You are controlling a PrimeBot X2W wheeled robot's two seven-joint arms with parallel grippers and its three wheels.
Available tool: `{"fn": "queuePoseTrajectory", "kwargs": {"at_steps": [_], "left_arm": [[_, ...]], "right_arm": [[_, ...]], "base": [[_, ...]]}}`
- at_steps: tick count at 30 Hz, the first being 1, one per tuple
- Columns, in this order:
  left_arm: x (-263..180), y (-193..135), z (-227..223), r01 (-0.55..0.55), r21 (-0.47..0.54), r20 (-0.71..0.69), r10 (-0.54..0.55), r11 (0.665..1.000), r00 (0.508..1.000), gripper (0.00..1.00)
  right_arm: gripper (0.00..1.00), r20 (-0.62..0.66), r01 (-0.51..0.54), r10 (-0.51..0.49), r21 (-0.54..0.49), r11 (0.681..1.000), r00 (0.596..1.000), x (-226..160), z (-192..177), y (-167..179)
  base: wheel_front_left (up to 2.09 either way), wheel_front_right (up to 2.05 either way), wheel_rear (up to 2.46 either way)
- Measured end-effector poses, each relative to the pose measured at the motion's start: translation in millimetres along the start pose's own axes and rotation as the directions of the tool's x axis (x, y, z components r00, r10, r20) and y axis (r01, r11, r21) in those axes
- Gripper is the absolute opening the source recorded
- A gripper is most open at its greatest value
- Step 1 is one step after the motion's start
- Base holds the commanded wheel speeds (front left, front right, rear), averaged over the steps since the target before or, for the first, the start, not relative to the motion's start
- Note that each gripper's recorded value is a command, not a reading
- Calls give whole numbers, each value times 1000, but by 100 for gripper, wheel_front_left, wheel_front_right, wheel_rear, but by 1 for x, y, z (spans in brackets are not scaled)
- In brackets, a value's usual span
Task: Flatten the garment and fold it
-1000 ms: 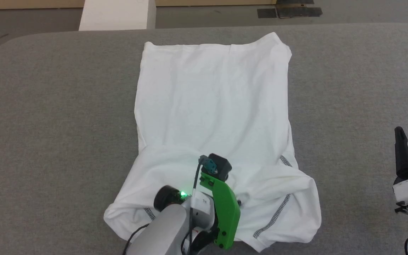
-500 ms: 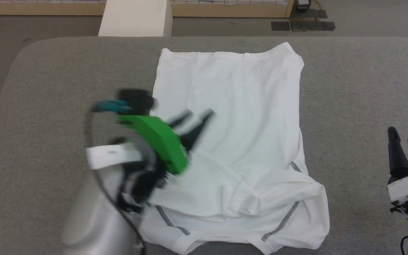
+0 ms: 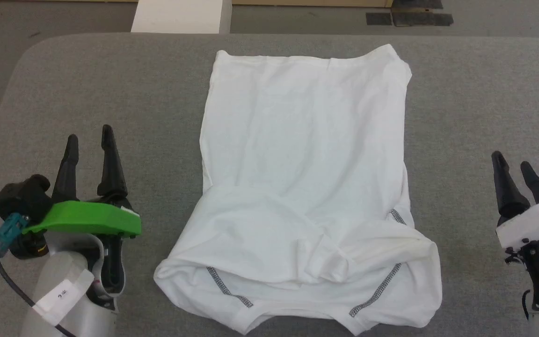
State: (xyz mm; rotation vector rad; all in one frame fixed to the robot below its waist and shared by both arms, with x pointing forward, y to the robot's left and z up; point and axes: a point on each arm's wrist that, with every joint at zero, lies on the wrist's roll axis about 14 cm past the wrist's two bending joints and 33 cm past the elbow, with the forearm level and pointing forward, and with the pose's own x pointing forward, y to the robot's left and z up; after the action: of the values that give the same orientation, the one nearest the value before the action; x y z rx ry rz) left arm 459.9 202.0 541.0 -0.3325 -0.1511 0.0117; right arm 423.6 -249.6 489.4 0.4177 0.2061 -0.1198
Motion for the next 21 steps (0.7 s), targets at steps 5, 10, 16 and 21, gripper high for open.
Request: {"fn": "queuePoseTrajectory", "kwargs": {"at_steps": [5, 10, 16, 21], "left_arm": [[0, 10, -13, -30, 22, -1, 30, 999, 1000, 100], [7, 10, -30, -33, 33, -16, 33, 999, 999, 100], [17, 10, -51, -29, 20, -37, 29, 999, 999, 100], [29, 15, -64, -30, 19, -41, 31, 999, 999, 100]], "right_arm": [[100, -78, -11, 6, -66, 998, 997, 27, -2, 11], [100, -200, -41, -1, -208, 977, 980, 82, 8, 33], [100, -277, -27, -61, -301, 953, 959, 143, 21, 41], [100, -361, -17, -122, -359, 933, 925, 182, 0, 41]], "base": [[0, 0, 0], [0, 0, 0], [0, 0, 0], [0, 0, 0]]}}
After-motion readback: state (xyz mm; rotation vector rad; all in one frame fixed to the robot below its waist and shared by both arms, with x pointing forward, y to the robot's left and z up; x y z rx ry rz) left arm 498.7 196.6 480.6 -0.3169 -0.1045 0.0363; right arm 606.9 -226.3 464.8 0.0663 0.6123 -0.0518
